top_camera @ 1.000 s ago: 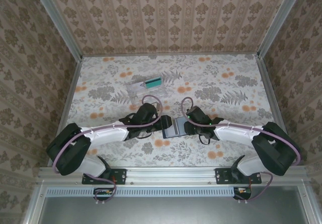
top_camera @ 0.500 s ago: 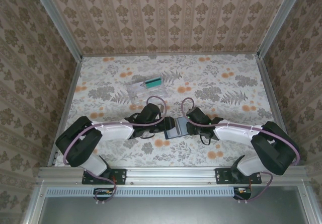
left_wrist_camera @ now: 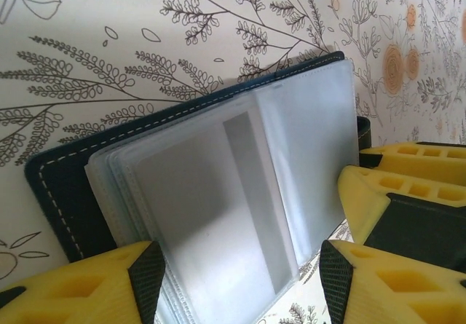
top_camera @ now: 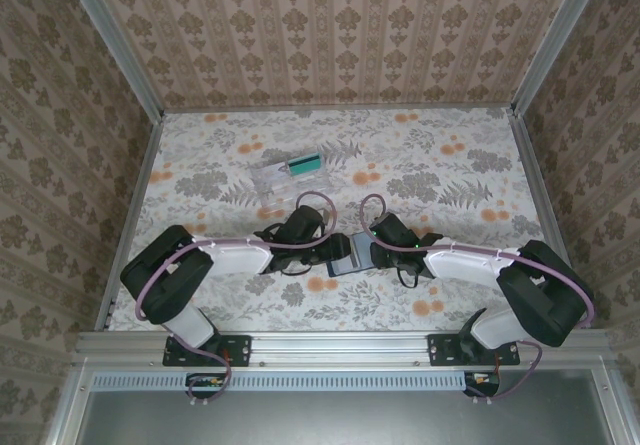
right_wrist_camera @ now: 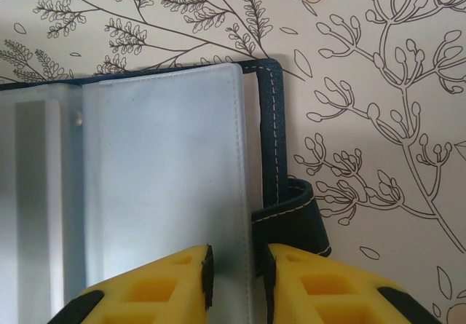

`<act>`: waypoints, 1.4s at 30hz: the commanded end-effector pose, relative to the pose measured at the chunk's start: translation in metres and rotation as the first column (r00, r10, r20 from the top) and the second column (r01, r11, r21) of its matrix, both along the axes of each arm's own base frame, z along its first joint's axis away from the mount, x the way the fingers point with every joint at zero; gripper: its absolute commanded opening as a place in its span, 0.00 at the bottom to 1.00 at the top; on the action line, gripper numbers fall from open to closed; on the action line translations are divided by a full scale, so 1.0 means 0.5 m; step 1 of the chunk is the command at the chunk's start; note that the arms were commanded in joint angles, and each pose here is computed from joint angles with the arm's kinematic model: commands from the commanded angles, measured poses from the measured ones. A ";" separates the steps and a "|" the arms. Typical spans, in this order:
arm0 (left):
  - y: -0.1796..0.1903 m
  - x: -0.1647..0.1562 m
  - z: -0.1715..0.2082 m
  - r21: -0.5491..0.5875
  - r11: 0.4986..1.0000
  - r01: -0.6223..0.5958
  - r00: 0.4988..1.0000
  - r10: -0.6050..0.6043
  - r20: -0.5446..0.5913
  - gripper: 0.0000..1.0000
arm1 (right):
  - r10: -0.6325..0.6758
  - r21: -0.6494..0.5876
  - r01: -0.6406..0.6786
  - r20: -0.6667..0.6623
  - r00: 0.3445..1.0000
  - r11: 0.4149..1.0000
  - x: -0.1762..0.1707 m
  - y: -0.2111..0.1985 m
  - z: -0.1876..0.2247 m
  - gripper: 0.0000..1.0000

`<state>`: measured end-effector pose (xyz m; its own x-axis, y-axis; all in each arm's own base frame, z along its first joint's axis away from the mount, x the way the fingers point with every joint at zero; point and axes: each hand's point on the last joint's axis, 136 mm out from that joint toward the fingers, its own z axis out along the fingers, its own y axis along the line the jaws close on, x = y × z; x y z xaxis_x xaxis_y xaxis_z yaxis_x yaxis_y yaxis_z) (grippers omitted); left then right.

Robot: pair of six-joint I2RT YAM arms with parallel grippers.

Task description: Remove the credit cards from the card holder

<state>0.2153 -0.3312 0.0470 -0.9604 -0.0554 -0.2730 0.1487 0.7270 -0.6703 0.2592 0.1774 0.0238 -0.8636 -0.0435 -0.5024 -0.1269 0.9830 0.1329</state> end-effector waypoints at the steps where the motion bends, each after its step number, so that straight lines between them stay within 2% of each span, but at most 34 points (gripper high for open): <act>1: -0.008 0.000 0.003 0.009 1.000 0.000 1.000 0.000 -0.017 0.62 | -0.014 -0.004 0.014 -0.029 0.999 1.000 -0.011 -0.009 -0.017 0.29; 13: -0.025 -0.005 -0.008 0.018 1.000 0.026 0.999 -0.025 -0.040 0.61 | -0.014 -0.002 0.014 -0.030 0.999 1.000 -0.012 -0.008 -0.017 0.29; 25: -0.090 -0.006 0.040 -0.121 0.987 0.102 0.995 -0.102 0.009 0.61 | -0.013 -0.001 0.013 -0.034 0.999 1.000 -0.014 -0.008 -0.022 0.29; 30: -0.099 -0.006 0.053 -0.147 0.983 0.113 0.994 -0.110 0.025 0.61 | -0.013 0.000 0.013 -0.035 0.999 1.000 -0.013 -0.007 -0.022 0.29; 38: -0.078 -0.004 0.052 -0.098 0.991 0.093 0.995 -0.090 0.037 0.61 | -0.060 -0.014 0.060 0.015 0.998 0.998 -0.011 -0.036 0.020 0.32; 42: -0.056 -0.002 0.064 -0.059 0.996 0.073 0.996 -0.069 0.061 0.62 | -0.081 0.036 0.081 -0.007 0.997 0.996 -0.012 -0.046 0.018 0.36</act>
